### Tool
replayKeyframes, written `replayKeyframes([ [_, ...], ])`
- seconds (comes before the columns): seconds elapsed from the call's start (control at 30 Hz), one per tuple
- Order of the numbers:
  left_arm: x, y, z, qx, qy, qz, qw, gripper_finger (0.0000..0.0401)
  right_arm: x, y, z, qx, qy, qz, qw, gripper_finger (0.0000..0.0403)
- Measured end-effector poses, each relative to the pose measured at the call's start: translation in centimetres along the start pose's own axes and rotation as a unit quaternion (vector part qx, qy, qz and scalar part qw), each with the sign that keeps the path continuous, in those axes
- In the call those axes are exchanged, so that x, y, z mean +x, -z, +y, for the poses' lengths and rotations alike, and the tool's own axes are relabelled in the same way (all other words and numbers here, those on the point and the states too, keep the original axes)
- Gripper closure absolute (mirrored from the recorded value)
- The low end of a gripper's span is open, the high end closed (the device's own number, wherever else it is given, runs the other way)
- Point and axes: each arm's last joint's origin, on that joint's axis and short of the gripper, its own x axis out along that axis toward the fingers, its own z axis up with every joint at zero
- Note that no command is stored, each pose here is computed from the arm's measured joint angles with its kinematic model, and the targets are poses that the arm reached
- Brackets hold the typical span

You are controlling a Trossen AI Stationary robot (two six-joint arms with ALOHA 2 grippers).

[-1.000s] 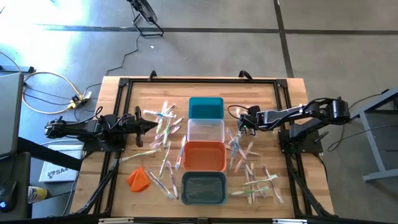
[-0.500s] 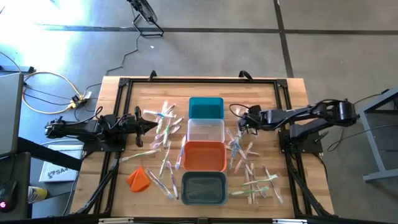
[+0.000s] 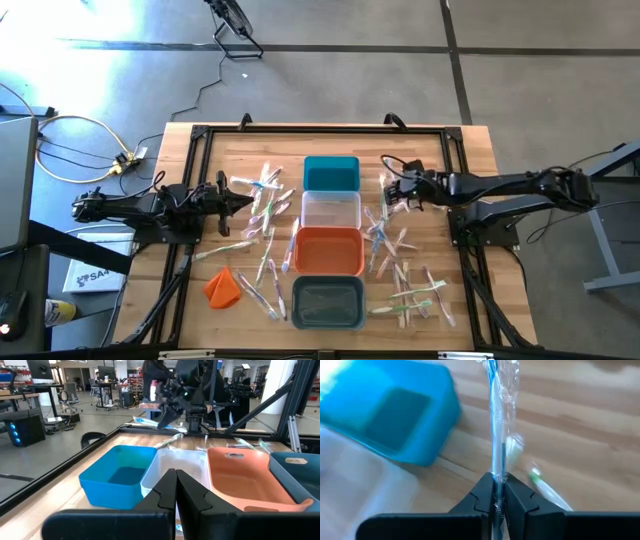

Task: Pick & Place Toothbrushes
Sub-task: Put the blue toothbrush into the blue bin

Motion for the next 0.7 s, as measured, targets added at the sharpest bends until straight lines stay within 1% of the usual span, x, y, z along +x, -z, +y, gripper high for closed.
replayKeyframes([
  [0.3, 0.0, 0.0, 0.0, 0.000, 0.000, 0.000, 1.000, 0.0401, -0.7, -1.3, 1.2, -0.028, -0.074, -0.057, 0.995, 0.0385],
  [0.7, 0.0, 0.0, 0.0, 0.000, 0.000, 0.000, 1.000, 0.0401, -1.3, -2.8, 2.6, -0.061, -0.139, -0.140, 0.979, 0.0385],
])
